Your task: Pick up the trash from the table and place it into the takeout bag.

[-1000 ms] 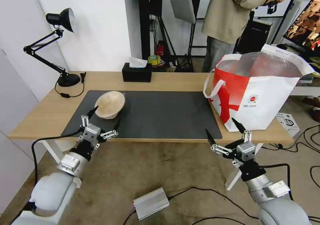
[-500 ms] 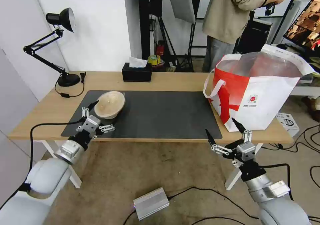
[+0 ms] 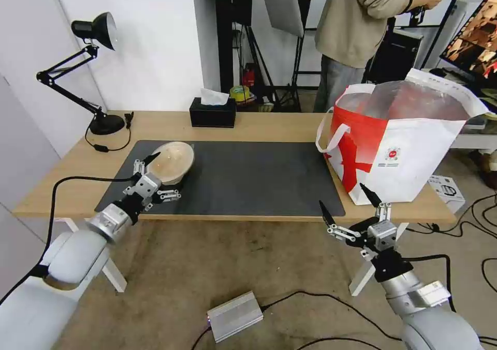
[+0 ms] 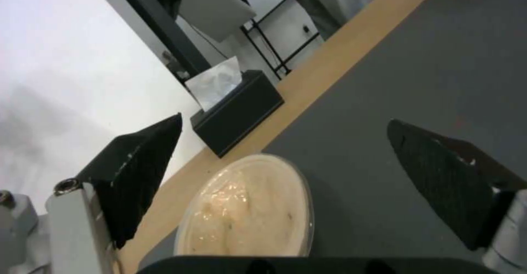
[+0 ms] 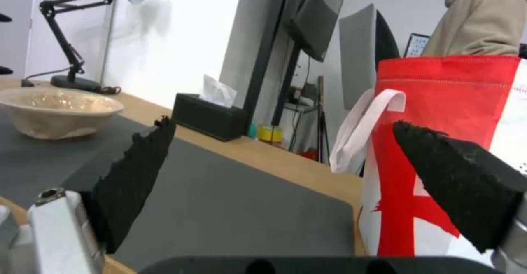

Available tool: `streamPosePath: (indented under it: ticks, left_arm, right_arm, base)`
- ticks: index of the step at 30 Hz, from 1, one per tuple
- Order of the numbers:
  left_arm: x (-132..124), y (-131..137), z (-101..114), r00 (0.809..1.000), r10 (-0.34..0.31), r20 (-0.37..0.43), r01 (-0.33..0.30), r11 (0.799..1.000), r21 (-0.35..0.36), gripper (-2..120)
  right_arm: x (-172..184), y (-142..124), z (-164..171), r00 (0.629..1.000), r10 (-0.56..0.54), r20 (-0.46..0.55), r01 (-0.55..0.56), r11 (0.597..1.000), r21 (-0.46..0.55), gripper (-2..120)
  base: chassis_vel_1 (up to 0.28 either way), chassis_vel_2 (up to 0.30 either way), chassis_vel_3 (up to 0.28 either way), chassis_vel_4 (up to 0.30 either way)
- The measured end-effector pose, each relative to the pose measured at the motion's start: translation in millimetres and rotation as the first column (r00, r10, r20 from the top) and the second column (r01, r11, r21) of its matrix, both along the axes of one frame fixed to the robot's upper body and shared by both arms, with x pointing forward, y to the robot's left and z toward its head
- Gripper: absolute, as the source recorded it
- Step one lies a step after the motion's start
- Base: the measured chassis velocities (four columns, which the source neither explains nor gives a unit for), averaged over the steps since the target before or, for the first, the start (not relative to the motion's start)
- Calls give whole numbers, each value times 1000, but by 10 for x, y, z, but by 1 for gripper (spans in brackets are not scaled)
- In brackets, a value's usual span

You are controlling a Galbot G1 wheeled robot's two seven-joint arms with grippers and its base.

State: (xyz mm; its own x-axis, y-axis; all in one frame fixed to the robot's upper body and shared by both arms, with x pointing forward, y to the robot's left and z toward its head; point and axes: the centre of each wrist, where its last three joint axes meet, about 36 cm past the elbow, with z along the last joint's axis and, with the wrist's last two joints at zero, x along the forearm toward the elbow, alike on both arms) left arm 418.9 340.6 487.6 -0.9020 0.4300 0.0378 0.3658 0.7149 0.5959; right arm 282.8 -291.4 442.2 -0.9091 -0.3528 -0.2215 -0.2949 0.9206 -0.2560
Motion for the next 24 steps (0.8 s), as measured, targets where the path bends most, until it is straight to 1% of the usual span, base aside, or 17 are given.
streamPosePath:
  ticks: [5,12,24]
  left_arm:
    - [49,-12,-68,1000,-8,-25,8,1000,8,100]
    - [87,25,-203,998,8,-58,-7,1000,25,100]
    - [176,69,-263,996,26,-90,-21,998,60,100]
  right_arm:
    - [0,0,0,1000,0,0,0,1000,0,100]
    - [0,0,0,1000,0,0,0,1000,0,100]
    - [0,0,0,1000,0,0,0,1000,0,100]
  base:
    - [0,0,0,0]
    - [0,0,0,0]
    - [0,0,0,0]
